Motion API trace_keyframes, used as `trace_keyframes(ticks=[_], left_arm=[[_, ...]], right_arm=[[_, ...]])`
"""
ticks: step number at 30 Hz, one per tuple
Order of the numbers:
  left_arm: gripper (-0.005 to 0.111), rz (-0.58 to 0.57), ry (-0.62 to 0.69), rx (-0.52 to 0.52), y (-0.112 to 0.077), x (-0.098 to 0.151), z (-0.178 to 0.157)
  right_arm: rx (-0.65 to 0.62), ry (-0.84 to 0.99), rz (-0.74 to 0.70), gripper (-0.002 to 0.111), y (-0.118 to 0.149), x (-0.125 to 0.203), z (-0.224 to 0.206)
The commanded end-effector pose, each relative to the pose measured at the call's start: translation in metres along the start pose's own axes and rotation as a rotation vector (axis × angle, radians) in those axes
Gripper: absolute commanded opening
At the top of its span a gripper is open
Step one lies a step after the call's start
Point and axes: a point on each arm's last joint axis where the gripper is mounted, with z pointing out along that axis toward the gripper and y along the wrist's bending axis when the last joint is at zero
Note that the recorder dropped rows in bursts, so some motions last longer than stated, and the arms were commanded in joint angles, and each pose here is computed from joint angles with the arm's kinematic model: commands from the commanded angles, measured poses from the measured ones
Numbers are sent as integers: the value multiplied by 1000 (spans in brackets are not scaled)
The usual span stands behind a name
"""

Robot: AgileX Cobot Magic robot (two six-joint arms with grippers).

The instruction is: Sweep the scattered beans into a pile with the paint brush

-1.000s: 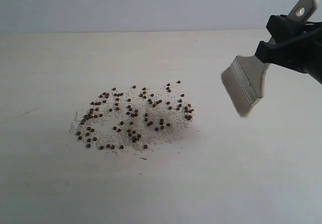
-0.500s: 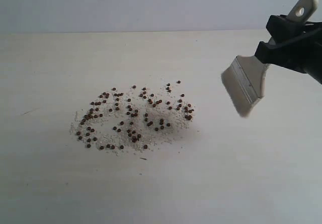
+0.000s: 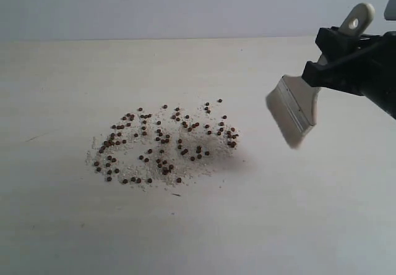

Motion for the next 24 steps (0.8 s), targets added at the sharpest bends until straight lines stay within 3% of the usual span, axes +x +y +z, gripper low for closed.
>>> trace_keyframes(ticks=[1,6,13,17,24], left_arm=[[0,-5,1,3,0,0,0],[0,8,-51,6,-1,-7,-9],[0,19,-231,15,-4,-24,-27],[0,26,-315,19,-5,-31,-37],[0,36,-467,26,-6,-42,-55]], right_arm=[[-6,-31,-15,0,-1,5,5],[-7,-38,-2,0,-2,13,13],[-20,-32,-5,0,-1,11,34],[-90,-21,-63,0,6,7,43],[-93,25,-6,0,8,0,57]])
